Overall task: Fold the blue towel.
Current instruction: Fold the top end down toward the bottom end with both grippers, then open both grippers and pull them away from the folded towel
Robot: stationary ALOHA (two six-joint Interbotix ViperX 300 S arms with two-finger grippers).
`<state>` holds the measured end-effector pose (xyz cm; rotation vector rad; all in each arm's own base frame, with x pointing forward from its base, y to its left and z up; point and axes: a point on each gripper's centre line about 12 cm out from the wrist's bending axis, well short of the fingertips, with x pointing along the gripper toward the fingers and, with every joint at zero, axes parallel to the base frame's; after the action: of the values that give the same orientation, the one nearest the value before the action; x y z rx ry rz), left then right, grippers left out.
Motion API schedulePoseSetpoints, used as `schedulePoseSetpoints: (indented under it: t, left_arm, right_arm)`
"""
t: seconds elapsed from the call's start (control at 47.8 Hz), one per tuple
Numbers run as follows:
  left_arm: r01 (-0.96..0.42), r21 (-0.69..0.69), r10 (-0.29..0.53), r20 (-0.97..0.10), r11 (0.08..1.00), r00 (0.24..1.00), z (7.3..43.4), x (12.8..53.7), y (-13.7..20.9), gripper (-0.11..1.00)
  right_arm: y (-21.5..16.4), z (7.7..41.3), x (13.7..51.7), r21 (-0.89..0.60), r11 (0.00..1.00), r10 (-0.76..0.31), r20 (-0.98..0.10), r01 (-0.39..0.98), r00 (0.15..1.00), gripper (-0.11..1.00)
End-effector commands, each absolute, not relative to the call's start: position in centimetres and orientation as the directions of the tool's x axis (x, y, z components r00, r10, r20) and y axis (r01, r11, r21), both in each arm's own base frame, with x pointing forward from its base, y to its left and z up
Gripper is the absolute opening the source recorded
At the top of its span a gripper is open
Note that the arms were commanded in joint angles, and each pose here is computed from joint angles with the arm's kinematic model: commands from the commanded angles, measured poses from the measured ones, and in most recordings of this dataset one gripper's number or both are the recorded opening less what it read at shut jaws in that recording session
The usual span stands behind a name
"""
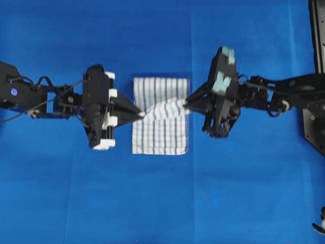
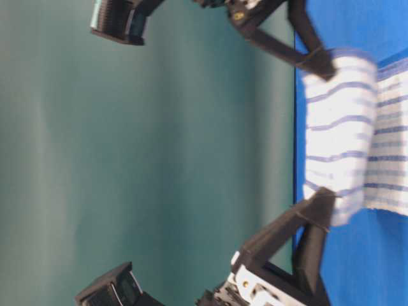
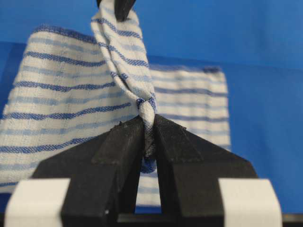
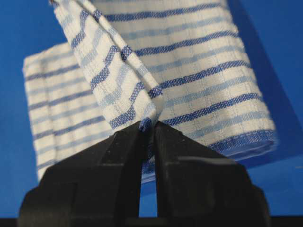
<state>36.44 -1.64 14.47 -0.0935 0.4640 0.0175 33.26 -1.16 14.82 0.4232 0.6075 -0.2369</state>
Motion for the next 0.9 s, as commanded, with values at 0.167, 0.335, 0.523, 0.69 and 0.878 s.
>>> schedulePoseSetpoints:
  t: [0.167, 0.335, 0.523, 0.69, 0.878]
  left_arm:
    - [0.008, -0.11, -0.056, -0.438, 0.994, 0.897, 14.0, 36.7, -3.9, 0.06]
    - [0.013, -0.126, -0.067, -0.434, 0.992, 0.898, 13.3, 36.9, -4.5, 0.06]
    - [0.025, -0.128, -0.079, -0.435, 0.991, 0.897, 13.1, 36.9, -5.0, 0.06]
    - [0.016, -0.144, -0.078, -0.44, 0.989, 0.895, 13.0, 36.7, -5.0, 0.06]
    - [0.018, -0.147, -0.082, -0.441, 0.989, 0.894, 12.9, 36.7, -5.1, 0.06]
  right_arm:
    - [0.8, 13.9, 33.9, 0.325, 0.89, -0.077, -0.583, 0.32, 0.809, 0.1]
    - [1.0, 13.7, 33.9, 0.324, 0.891, -0.075, -0.586, 0.318, 0.807, 0.1]
    - [1.2, 13.7, 33.9, 0.325, 0.892, -0.069, -0.588, 0.313, 0.806, 0.1]
    - [1.9, 13.7, 33.9, 0.325, 0.898, -0.053, -0.588, 0.295, 0.807, 0.1]
    - [2.9, 13.6, 33.8, 0.325, 0.906, -0.03, -0.59, 0.271, 0.807, 0.1]
